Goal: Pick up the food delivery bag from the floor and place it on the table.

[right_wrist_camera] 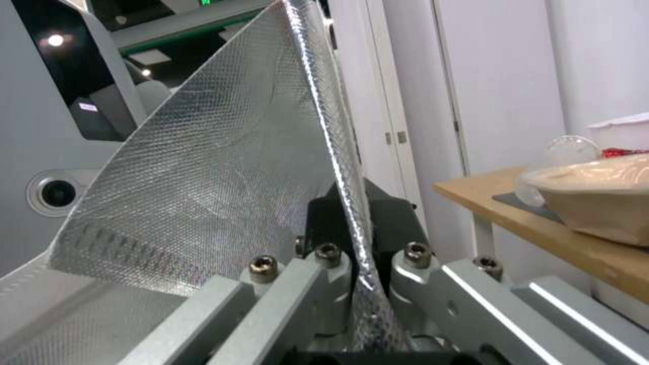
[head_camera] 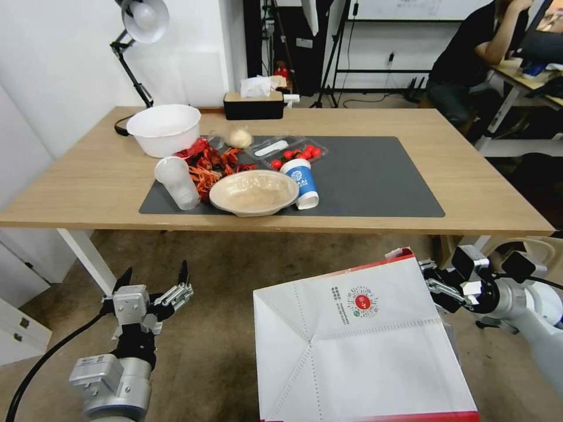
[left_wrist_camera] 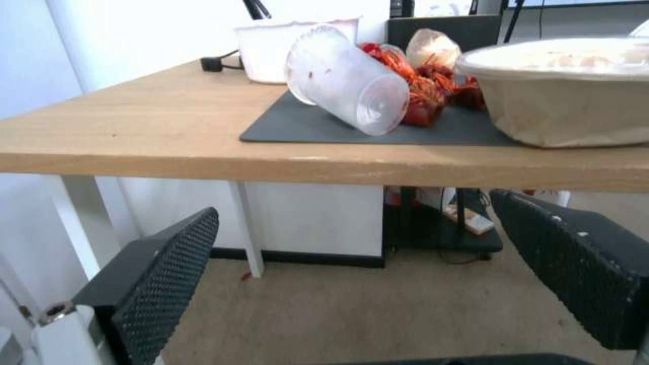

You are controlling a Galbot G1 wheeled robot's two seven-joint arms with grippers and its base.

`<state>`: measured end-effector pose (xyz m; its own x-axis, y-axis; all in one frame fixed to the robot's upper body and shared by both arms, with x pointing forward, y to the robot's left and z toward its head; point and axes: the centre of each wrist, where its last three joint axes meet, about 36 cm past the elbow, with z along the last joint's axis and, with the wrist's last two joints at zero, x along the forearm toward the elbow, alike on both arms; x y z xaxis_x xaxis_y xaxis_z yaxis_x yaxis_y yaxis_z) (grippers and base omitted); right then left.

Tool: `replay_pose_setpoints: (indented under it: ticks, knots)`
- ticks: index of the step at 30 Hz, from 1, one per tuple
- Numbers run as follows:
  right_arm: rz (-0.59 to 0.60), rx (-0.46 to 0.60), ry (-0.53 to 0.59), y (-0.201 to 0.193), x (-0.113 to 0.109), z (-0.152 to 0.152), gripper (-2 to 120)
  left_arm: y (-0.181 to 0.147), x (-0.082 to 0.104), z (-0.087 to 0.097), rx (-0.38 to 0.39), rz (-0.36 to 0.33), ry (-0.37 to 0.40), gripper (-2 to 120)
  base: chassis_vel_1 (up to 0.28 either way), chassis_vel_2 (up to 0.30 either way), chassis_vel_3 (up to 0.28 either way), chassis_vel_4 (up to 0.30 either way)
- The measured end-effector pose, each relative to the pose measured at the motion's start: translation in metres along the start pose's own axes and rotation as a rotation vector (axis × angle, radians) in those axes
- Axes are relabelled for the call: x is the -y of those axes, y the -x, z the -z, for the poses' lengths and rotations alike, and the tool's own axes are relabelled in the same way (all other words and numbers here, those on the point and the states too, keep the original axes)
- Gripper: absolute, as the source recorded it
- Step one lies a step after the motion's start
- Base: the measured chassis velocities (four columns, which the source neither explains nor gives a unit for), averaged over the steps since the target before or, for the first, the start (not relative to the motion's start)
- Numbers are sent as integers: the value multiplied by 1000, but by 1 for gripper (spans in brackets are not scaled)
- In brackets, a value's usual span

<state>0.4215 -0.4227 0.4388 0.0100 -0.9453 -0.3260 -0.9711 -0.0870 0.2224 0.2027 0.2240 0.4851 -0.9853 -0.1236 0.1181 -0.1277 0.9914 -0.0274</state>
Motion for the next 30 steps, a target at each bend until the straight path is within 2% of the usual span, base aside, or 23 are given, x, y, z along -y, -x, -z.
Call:
replay_pose_setpoints:
  ticks: [30]
  knots:
    - [2,5,-1,1,0,-1,0,0,-1,1,2,-1,1,100,0,0,0,0]
